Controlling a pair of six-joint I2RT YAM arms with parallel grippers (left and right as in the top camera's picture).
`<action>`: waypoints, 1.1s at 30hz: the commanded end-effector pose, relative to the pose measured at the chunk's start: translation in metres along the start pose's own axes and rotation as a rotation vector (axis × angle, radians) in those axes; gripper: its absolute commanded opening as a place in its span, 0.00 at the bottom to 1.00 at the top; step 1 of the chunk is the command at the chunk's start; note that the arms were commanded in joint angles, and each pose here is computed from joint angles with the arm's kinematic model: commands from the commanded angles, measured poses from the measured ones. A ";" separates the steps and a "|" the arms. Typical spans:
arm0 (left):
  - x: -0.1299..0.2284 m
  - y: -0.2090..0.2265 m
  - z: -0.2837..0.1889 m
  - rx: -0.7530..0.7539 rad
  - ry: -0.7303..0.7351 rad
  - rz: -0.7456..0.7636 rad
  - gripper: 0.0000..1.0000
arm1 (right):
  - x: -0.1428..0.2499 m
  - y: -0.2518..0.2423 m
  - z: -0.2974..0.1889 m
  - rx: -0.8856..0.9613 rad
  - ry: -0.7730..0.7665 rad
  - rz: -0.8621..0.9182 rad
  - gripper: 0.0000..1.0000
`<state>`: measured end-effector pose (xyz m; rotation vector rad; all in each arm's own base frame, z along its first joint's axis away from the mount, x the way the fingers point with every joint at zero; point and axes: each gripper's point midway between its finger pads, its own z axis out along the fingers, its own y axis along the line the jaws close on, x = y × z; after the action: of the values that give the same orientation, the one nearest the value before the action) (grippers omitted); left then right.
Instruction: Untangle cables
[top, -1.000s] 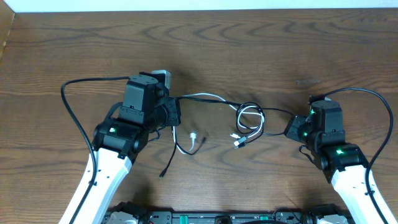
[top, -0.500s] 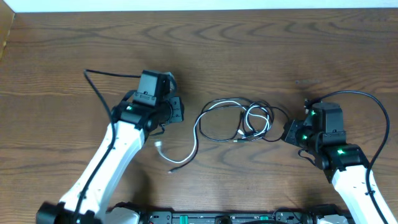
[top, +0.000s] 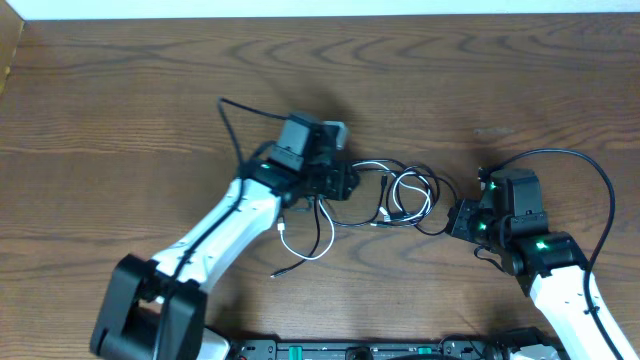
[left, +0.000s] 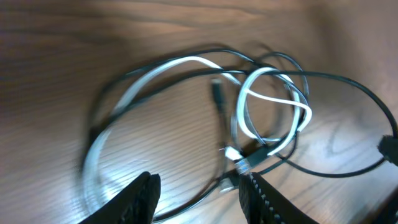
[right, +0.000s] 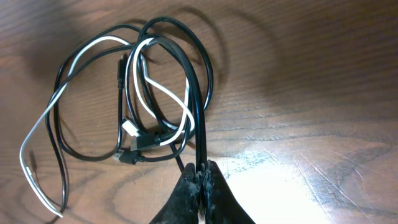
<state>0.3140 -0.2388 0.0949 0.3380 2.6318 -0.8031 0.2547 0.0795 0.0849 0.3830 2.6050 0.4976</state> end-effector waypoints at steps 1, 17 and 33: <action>0.017 -0.015 0.026 0.043 0.055 0.062 0.46 | 0.004 0.000 0.001 0.002 0.010 -0.015 0.01; 0.018 -0.049 0.097 0.111 -0.015 0.214 0.46 | 0.005 -0.001 0.001 0.006 0.017 -0.013 0.01; 0.003 -0.045 0.108 0.029 -0.109 0.245 0.47 | 0.005 -0.001 0.001 0.006 0.017 -0.013 0.01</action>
<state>0.3289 -0.3384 0.0417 0.5736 2.4113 -0.7984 0.2530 0.0798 0.0838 0.3823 2.6131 0.4955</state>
